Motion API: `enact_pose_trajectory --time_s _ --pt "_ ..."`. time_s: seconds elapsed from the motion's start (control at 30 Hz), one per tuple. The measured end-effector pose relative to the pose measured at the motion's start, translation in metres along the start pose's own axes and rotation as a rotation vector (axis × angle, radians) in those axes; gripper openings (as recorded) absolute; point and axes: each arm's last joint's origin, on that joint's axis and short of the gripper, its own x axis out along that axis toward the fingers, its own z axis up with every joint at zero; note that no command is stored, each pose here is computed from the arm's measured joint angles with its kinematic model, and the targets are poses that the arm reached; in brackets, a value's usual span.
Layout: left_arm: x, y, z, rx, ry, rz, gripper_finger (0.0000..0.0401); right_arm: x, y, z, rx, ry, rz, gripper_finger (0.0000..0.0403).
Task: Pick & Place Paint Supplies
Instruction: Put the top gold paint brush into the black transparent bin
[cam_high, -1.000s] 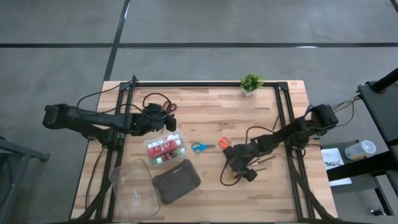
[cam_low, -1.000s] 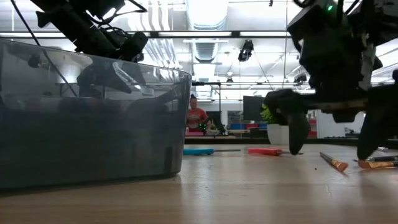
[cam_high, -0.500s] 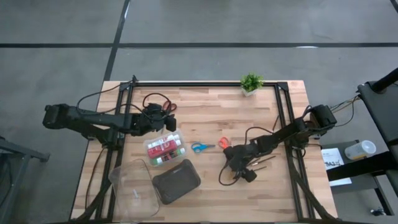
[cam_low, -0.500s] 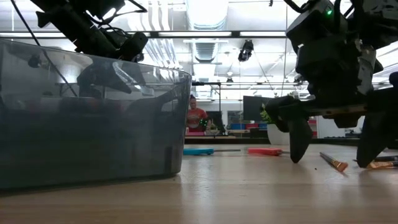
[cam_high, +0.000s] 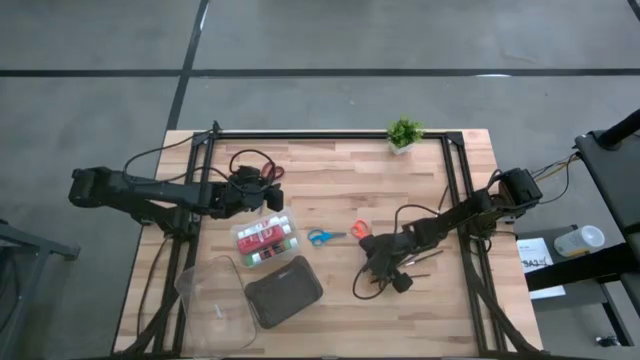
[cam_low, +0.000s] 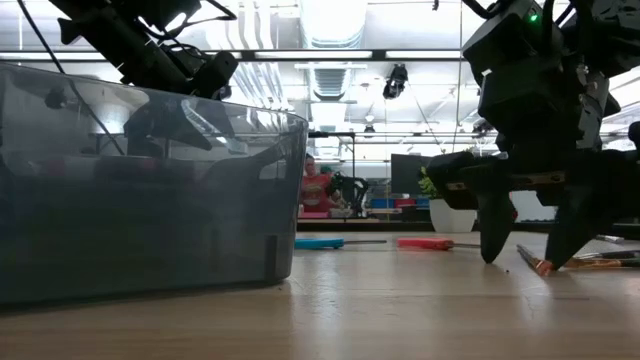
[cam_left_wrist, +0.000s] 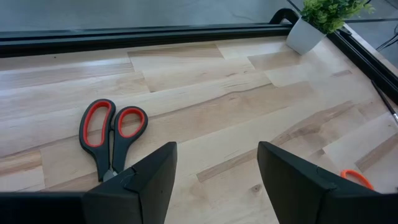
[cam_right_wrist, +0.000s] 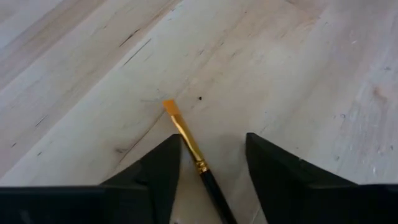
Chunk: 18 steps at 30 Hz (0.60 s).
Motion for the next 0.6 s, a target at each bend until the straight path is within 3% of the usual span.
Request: enact_pose_trajectory --time_s 0.5,0.6 --pt "-0.0001 0.0 0.0 0.0 0.0 0.0 0.0233 -0.0001 -0.0011 -0.0002 -0.007 0.009 -0.039 0.0027" --pt "-0.0001 0.0 0.0 0.0 0.0 0.0 0.0233 -0.0002 -0.0011 -0.0003 -0.007 0.009 -0.041 0.0014"
